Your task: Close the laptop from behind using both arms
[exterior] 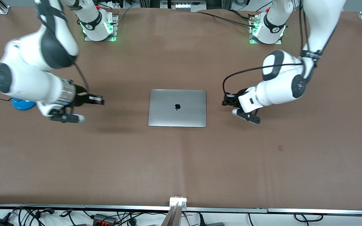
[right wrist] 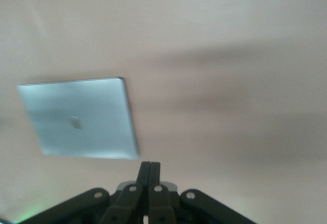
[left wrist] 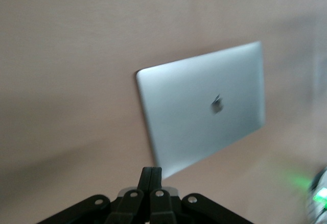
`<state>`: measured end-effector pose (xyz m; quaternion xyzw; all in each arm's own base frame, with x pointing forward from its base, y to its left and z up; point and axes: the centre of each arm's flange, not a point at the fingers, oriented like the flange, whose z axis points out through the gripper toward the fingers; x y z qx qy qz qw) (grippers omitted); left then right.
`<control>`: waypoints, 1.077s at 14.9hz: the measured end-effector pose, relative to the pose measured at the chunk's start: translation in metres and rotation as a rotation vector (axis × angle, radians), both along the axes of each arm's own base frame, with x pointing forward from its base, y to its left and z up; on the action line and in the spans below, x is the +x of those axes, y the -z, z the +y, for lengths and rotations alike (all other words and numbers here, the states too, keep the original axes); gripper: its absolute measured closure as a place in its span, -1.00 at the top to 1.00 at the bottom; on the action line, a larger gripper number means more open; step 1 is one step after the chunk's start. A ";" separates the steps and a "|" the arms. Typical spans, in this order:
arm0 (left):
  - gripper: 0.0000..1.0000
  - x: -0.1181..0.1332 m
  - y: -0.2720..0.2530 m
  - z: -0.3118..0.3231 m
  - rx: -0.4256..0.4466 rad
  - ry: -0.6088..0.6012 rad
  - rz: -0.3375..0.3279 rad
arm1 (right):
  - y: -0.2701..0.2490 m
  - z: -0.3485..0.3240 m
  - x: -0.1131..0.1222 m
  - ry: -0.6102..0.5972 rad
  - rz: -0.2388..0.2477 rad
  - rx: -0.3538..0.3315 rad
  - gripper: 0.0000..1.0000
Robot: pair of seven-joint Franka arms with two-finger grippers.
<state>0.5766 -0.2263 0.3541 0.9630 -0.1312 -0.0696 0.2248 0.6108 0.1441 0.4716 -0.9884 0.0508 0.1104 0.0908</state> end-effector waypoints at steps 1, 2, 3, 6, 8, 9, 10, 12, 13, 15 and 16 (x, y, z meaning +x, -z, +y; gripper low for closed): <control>-0.94 0.007 -0.016 0.008 0.042 0.043 -0.007 | -0.016 -0.007 -0.001 -0.021 0.011 -0.049 -0.98; -0.94 0.014 -0.033 0.016 0.086 0.082 -0.012 | -0.029 -0.010 -0.003 -0.041 0.013 -0.092 -0.98; -0.94 0.019 -0.048 0.024 0.128 0.111 -0.015 | -0.039 -0.011 -0.003 -0.061 0.005 -0.120 -0.98; -0.89 0.028 -0.078 0.045 0.233 0.159 -0.014 | -0.055 -0.019 -0.002 -0.137 -0.029 -0.160 -0.98; -0.74 0.031 -0.095 0.059 0.309 0.183 -0.006 | -0.057 -0.027 -0.001 -0.205 -0.042 -0.165 -0.98; -0.67 0.032 -0.108 0.068 0.344 0.189 0.004 | -0.057 -0.033 0.000 -0.240 -0.045 -0.160 -0.98; -0.57 0.033 -0.125 0.078 0.369 0.188 0.020 | -0.057 -0.039 0.001 -0.264 -0.048 -0.154 -0.97; -0.16 0.030 -0.162 0.095 0.397 0.169 0.034 | -0.057 -0.051 0.003 -0.279 -0.049 -0.148 -0.95; 0.00 0.028 -0.181 0.106 0.412 0.147 0.022 | -0.057 -0.054 0.003 -0.279 -0.049 -0.147 -0.88; 0.35 0.018 -0.214 0.135 0.453 0.081 -0.004 | -0.057 -0.057 0.004 -0.277 -0.049 -0.149 -0.49; 0.52 0.011 -0.227 0.145 0.473 0.055 -0.016 | -0.057 -0.060 0.004 -0.272 -0.048 -0.151 -0.32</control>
